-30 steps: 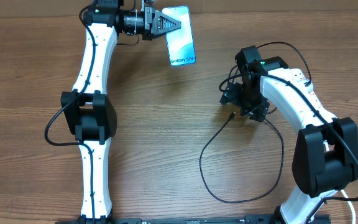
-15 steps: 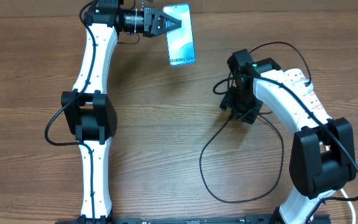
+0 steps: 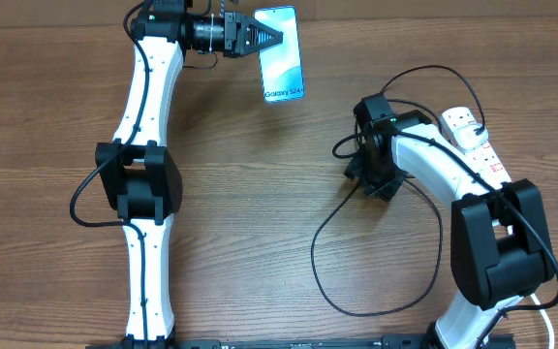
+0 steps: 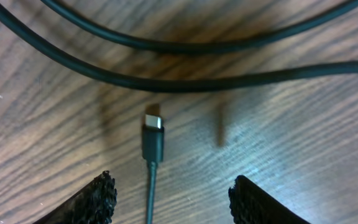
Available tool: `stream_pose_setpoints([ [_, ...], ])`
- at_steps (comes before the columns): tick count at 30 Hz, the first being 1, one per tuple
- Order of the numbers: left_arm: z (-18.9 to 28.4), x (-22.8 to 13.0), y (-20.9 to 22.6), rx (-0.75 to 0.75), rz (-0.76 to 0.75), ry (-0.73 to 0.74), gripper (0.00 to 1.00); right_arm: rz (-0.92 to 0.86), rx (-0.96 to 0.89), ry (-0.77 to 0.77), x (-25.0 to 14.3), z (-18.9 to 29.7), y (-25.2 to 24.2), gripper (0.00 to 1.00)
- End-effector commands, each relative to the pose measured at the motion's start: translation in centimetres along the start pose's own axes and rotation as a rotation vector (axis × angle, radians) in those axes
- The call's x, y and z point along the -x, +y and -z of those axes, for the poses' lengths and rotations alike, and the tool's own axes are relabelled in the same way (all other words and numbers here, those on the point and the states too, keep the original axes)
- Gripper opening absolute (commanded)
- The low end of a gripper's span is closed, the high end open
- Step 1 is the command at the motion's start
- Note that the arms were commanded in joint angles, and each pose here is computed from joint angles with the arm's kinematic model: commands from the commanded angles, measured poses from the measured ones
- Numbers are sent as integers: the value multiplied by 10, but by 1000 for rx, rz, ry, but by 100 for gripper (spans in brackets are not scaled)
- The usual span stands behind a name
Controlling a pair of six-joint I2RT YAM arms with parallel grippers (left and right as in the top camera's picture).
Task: Plug charger to phone and switch on socket
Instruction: 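Close the right gripper on the USB-C connector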
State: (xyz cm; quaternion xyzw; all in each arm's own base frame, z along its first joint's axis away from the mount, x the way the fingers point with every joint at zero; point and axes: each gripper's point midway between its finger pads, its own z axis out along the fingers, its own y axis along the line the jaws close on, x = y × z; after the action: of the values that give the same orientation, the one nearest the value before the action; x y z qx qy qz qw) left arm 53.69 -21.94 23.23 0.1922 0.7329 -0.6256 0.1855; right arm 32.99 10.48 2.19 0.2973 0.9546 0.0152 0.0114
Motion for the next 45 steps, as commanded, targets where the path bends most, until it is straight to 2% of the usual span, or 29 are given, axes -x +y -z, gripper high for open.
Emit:
stream_pose_setpoints([
  [1,-3,-1,-9,-48,-10,10,4,-12,22,-35,5,8,1,59],
  [15,-3,-1,-8,-38,-9,9,4,29,-42,47,-6,-21,-6,60],
  [22,-3,0,-7,-37,-9,9,4,29,-39,45,-5,-21,-5,54],
  [34,-3,0,-8,-37,-5,9,4,40,-72,105,-17,-43,-6,54],
  [45,-3,0,-7,-37,-2,9,4,40,-75,106,-17,-44,-6,37],
])
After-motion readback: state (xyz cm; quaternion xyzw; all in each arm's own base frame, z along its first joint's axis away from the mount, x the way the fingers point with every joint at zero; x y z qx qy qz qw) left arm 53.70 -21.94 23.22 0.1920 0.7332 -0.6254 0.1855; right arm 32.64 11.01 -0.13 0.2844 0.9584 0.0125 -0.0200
